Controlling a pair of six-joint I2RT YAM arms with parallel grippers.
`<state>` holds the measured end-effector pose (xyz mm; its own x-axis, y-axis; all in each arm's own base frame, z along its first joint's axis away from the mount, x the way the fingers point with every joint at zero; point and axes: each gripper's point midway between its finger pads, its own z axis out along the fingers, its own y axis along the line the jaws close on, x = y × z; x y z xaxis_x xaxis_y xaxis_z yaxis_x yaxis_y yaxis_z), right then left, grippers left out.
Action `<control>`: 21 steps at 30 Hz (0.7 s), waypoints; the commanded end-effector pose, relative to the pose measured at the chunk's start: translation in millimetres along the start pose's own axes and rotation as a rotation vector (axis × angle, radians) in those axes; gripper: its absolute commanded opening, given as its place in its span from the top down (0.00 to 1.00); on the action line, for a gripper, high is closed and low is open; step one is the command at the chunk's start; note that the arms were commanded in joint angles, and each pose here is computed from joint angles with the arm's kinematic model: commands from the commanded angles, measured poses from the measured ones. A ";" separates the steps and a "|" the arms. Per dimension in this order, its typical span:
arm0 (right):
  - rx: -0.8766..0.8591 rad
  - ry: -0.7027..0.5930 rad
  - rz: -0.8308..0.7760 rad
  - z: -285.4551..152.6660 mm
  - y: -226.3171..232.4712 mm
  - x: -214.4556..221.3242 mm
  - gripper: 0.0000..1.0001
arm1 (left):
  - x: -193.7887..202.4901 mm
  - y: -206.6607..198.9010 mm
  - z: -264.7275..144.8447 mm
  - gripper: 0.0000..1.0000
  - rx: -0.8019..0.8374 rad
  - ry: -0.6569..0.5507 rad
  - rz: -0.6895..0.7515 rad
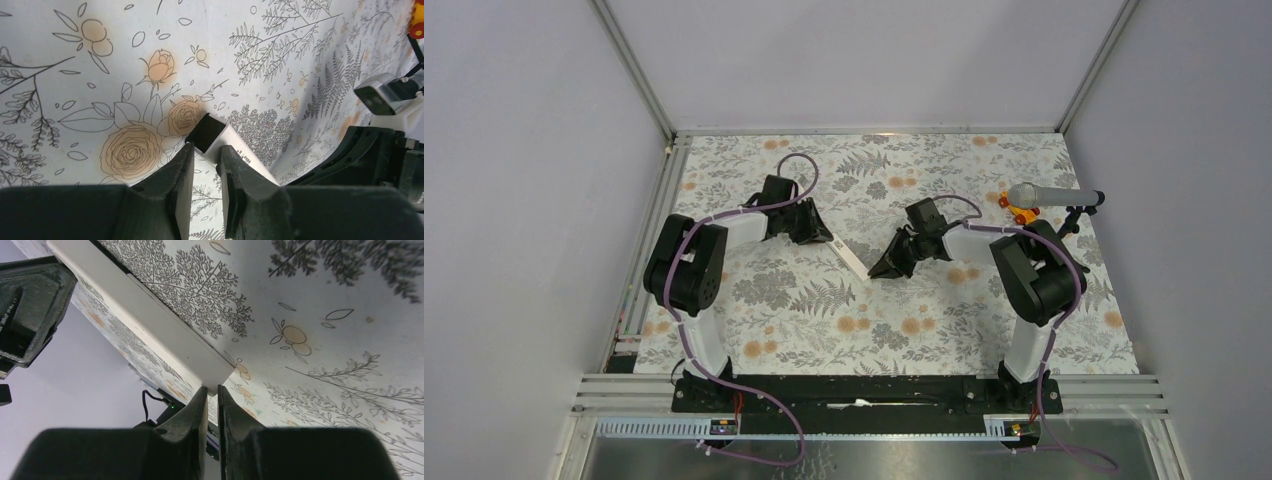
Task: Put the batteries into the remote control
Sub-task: Load the battery cover into the remote control.
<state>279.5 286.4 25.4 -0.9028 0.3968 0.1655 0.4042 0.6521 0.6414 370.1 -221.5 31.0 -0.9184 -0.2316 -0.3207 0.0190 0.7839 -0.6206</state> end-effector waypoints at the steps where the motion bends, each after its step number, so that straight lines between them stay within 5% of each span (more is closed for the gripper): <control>1: 0.026 -0.109 0.028 18.3 4.7 -18.4 0.96 | 95.7 45.8 12.8 1.00 -0.134 0.298 -0.125; 21: 0.070 -0.212 -0.227 -5.6 20.1 -37.3 0.69 | 67.9 51.4 -23.6 1.00 -0.267 0.223 -0.095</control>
<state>294.7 280.1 25.6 -0.9300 0.3675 -0.0015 0.2960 0.7513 0.5898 367.2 -212.4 33.8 -0.9257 -0.2551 -0.2794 -0.0439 0.8059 -0.5904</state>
